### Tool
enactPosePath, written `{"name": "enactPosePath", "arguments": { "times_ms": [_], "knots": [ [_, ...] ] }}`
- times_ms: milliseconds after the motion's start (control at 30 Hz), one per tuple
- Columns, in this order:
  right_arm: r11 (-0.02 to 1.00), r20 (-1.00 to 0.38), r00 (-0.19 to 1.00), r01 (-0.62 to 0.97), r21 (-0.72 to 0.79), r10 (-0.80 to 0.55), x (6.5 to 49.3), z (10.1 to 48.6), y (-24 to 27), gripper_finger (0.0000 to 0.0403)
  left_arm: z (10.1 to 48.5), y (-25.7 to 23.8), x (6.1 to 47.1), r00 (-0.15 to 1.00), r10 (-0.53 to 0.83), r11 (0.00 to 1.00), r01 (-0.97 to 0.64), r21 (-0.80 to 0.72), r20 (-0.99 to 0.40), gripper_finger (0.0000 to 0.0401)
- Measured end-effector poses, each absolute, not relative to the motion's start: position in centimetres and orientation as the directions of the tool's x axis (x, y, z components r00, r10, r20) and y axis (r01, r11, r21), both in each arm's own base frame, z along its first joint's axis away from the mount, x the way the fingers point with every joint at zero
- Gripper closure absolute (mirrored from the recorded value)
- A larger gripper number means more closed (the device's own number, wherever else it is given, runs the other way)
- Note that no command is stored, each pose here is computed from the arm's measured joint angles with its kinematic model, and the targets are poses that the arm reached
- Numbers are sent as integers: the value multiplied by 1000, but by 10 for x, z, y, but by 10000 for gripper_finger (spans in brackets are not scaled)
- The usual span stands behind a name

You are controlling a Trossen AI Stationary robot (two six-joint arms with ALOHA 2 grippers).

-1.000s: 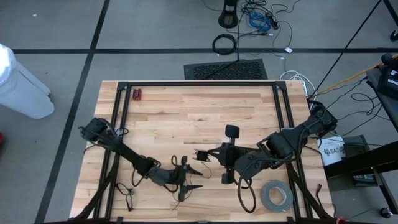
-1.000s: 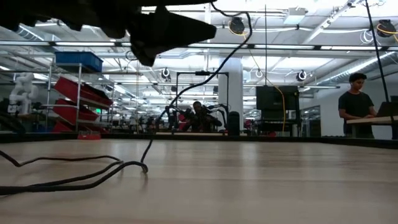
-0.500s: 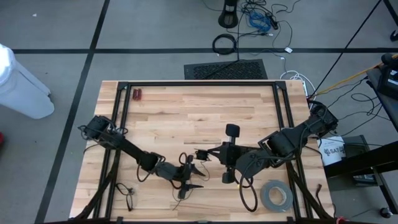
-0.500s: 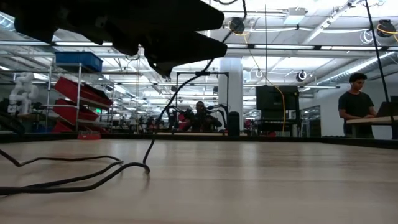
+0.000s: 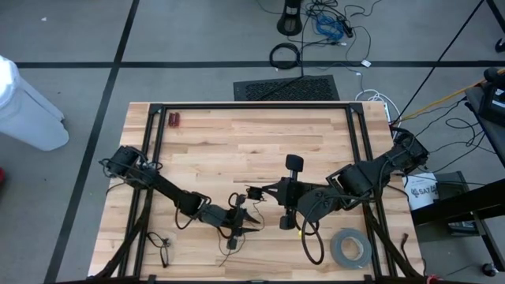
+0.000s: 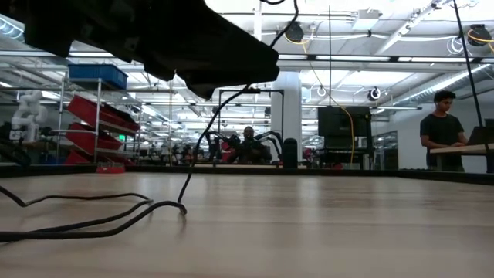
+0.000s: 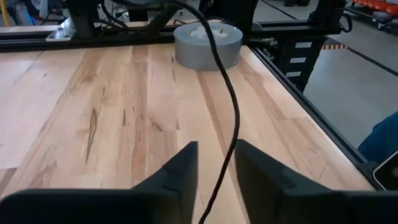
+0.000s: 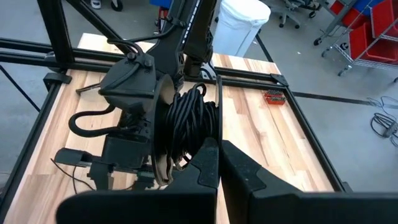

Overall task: Coil cords
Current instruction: Coil the black wire on the spool

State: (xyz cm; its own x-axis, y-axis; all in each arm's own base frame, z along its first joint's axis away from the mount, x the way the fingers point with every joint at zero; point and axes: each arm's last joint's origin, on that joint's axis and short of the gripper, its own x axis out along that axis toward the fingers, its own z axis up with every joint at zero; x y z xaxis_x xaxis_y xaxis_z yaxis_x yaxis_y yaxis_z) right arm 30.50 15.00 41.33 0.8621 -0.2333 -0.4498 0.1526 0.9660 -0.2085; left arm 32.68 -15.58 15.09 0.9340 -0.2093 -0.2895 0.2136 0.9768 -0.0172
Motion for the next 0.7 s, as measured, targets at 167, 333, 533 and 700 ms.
{"name": "enactPosePath", "arguments": {
  "times_ms": [167,333,533,700],
  "knots": [
    [966,-451,861,152,-210,-234,305,413,150,403,151,-155,327,937,-199,978,207,-1,-287,363],
    [965,-460,855,151,-216,-237,304,412,150,403,151,-155,327,941,-173,983,185,17,-291,392],
    [967,-477,847,156,-200,-235,302,410,152,403,167,-148,314,915,-79,990,120,80,-395,398],
    [972,-503,836,148,-182,-221,295,407,159,403,193,-132,286,853,60,990,14,138,-518,398]
  ]
}}
